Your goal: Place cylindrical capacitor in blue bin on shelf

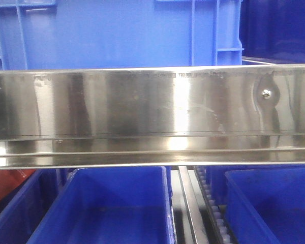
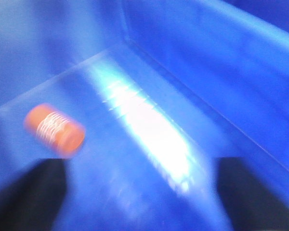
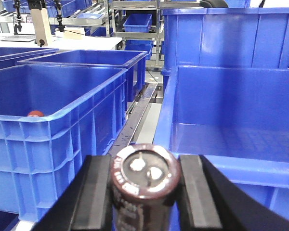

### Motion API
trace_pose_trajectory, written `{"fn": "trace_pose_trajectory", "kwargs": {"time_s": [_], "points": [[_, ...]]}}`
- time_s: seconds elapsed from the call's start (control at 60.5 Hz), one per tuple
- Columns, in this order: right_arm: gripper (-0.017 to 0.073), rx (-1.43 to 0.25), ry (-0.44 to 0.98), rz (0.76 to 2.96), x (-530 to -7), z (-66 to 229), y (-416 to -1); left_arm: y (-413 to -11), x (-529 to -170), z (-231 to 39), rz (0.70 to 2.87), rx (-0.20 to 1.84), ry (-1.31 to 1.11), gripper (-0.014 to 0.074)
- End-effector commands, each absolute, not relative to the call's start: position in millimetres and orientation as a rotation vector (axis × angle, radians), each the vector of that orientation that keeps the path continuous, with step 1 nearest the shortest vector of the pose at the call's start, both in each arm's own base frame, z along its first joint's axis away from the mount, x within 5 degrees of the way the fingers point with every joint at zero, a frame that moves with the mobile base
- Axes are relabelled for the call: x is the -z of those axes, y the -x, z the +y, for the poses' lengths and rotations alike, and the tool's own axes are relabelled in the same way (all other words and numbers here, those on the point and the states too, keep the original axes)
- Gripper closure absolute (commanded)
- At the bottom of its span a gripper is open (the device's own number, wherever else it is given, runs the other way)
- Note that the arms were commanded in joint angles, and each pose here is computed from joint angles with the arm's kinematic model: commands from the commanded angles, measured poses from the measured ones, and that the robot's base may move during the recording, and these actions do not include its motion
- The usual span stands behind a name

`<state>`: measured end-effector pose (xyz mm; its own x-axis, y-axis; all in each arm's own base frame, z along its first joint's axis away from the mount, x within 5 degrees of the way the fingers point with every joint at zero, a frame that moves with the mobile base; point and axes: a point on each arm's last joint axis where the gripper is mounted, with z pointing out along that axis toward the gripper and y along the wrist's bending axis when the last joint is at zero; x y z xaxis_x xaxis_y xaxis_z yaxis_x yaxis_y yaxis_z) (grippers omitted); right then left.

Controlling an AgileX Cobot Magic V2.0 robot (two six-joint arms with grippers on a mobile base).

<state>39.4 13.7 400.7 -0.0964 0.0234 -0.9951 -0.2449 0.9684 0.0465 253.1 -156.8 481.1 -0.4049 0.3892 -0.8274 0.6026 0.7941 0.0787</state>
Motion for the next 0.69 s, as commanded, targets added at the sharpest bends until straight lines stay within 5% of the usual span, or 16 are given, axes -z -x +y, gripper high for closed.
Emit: {"fn": "trace_pose_trajectory", "kwargs": {"time_s": [0.0, 0.116, 0.281, 0.677], "points": [[0.0708, -0.219, 0.172, 1.635, -403, 13, -39, -221, -507, -130, 1.983, 0.298, -0.66, 0.0401], [0.0708, -0.229, 0.17, 1.635, -403, 14, -39, -182, -521, -97, 1.933, 0.306, -0.554, 0.057], [0.0708, -0.229, 0.17, 1.632, -403, 14, -39, -124, -521, -57, 1.869, 0.278, -0.462, 0.0701], [0.0708, -0.225, 0.219, 1.635, -440, 23, -76, -26, -453, -6, 1.835, 0.151, -0.269, 0.0705]]}}
